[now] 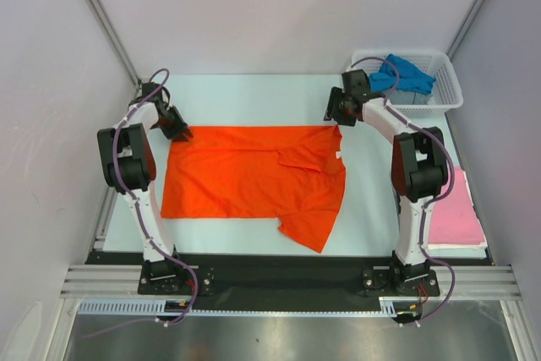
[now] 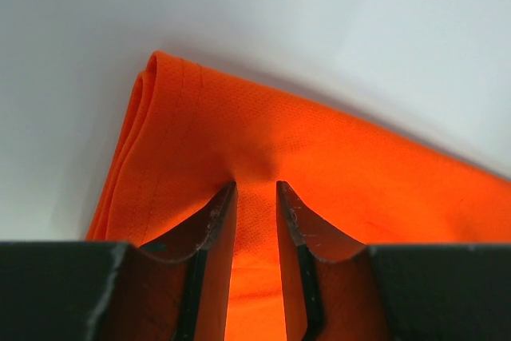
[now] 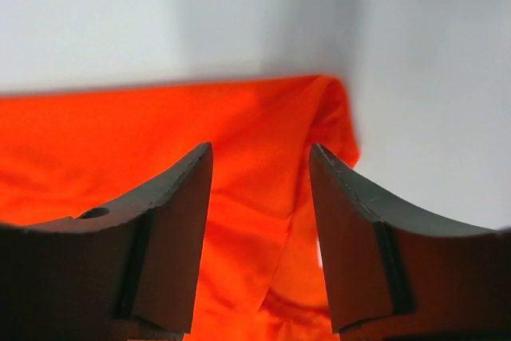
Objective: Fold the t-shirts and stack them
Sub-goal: Fold the tshirt
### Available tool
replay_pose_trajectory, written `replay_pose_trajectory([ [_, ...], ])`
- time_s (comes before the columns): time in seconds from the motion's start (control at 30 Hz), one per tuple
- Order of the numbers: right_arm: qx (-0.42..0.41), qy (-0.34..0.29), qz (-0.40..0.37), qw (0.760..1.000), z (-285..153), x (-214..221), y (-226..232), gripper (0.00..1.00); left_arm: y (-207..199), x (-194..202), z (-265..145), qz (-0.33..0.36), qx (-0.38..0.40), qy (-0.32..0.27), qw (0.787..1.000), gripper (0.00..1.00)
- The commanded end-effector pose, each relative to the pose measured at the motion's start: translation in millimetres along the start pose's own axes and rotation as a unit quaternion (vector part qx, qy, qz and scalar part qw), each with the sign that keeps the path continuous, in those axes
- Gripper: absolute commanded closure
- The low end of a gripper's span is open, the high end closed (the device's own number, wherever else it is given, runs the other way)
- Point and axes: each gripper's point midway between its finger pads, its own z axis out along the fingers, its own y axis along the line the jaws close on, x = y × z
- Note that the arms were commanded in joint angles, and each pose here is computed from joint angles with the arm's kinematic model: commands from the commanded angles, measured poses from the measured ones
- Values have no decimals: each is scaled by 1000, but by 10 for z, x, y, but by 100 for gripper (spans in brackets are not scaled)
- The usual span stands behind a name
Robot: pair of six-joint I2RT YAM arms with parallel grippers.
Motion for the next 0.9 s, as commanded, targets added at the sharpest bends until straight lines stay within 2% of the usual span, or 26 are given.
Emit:
replay_pose_trajectory([
  [0.0, -39, 7, -15, 999, -438, -9, 252, 43, -86, -29, -238, 11, 11, -16, 1000, 68],
  [0.07, -57, 52, 1, 997, -478, 202, 261, 43, -194, 40, -344, 34, 16, -21, 999, 66],
  [0.1, -73, 66, 9, 995, -504, 275, 294, 43, -249, 75, -380, 44, 21, -22, 999, 62],
  [0.13, -86, 75, 25, 993, -536, 320, 319, 44, -312, 240, -360, 57, 25, -9, 998, 60],
  [0.17, -107, 108, 34, 988, -547, 571, 339, 44, -422, 264, -491, 74, 37, -20, 996, 54],
  [0.23, -142, 118, 44, 982, -629, 674, 420, 49, -647, 547, -520, 104, 65, -3, 992, 50],
  [0.3, -153, 153, 67, 974, -678, 913, 404, 56, -971, 708, -666, 135, 127, -2, 983, 41],
  [0.33, -167, 154, 74, 971, -734, 921, 425, 58, -1229, 1026, -656, 170, 158, 24, 972, 38],
  [0.37, -165, 156, 92, 970, -755, 947, 416, 58, -1372, 1168, -670, 184, 185, 38, 965, 37],
  [0.4, -156, 172, 105, 967, -749, 1125, 328, 57, -1515, 1304, -671, 198, 210, 52, 956, 37],
  [0.43, -170, 157, 114, 966, -784, 1081, 357, 56, -1713, 1575, -681, 220, 237, 78, 943, 39],
  [0.47, -182, 162, 131, 961, -800, 1118, 330, 53, -1835, 1680, -662, 227, 255, 86, 936, 45],
  [0.5, -175, 180, 169, 953, -784, 1270, 264, 53, -1902, 1810, -592, 227, 265, 105, 931, 48],
  [0.53, -192, 169, 179, 950, -767, 1255, 282, 53, -2029, 2029, -602, 228, 292, 136, 919, 51],
  [0.6, -211, 175, 212, 938, -788, 1345, 288, 53, -2210, 2246, -561, 211, 326, 161, 907, 56],
  [0.73, -220, 182, 226, 931, -821, 1423, 292, 52, -2315, 2507, -490, 212, 333, 190, 899, 56],
  [0.87, -219, 170, 227, 934, -833, 1395, 263, 50, -2267, 2587, -360, 208, 308, 199, 907, 53],
])
